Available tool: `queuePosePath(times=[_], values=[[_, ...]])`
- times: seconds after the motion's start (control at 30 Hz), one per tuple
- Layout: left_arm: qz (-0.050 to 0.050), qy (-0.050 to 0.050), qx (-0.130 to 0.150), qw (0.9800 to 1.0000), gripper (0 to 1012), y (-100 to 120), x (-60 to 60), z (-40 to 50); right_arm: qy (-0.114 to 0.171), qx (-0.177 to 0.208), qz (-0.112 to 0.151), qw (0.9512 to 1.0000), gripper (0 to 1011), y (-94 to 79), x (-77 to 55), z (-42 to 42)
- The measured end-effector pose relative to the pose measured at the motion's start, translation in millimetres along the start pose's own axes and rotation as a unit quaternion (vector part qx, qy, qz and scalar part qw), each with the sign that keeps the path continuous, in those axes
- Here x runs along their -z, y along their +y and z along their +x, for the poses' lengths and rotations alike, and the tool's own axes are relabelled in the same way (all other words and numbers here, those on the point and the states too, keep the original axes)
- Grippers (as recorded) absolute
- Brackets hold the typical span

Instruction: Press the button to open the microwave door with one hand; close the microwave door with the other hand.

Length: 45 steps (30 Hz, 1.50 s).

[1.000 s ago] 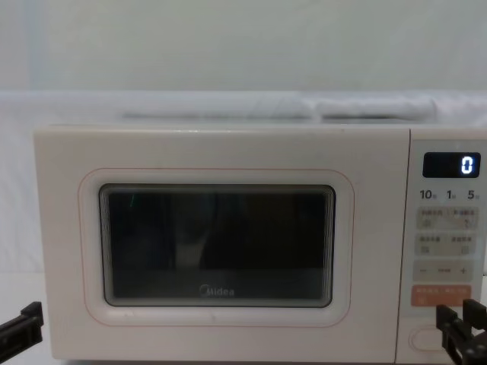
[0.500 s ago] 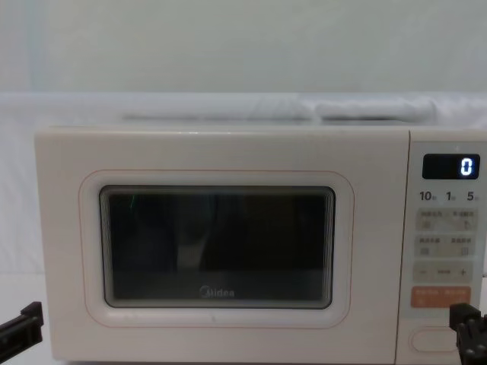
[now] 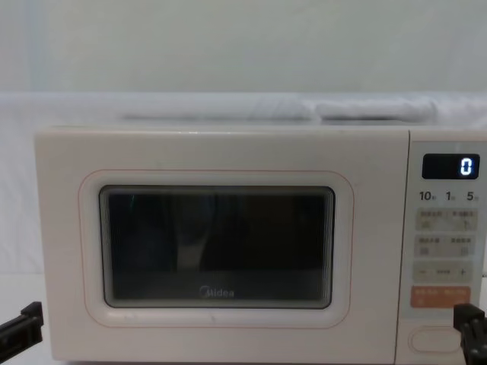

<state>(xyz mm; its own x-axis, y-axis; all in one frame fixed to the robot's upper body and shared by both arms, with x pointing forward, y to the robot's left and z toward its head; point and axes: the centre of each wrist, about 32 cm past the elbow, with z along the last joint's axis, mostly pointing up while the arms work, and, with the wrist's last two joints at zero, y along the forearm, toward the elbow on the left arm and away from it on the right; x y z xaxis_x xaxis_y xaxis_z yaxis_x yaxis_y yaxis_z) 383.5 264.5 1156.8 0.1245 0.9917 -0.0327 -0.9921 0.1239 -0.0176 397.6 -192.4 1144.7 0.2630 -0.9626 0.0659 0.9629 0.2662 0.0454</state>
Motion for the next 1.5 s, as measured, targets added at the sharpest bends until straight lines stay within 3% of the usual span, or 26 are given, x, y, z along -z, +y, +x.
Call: queuePosePath(times=[0.43, 0.67, 0.8, 1.1, 1.5], values=[[0.0, 0.0, 0.0, 1.0, 1001, 0.0, 0.0, 0.0, 0.02, -0.023, -0.046, 0.9985, 0, 17.5, 12.2, 3.6], [0.0, 0.0, 0.0, 1.0, 1001, 0.0, 0.0, 0.0, 0.037, -0.034, -0.053, 0.9973, 0, 28.5, 17.4, 6.9], [0.0, 0.0, 0.0, 1.0, 1001, 0.0, 0.0, 0.0, 0.054, -0.043, -0.057, 0.996, 0, 33.8, 20.5, 13.0], [0.0, 0.0, 0.0, 1.0, 1001, 0.0, 0.0, 0.0, 0.098, -0.071, -0.065, 0.9905, 0, 43.8, 24.8, 37.5], [0.0, 0.0, 0.0, 1.0, 1001, 0.0, 0.0, 0.0, 0.106, -0.068, -0.067, 0.9898, 0, 54.1, 30.1, 48.0]])
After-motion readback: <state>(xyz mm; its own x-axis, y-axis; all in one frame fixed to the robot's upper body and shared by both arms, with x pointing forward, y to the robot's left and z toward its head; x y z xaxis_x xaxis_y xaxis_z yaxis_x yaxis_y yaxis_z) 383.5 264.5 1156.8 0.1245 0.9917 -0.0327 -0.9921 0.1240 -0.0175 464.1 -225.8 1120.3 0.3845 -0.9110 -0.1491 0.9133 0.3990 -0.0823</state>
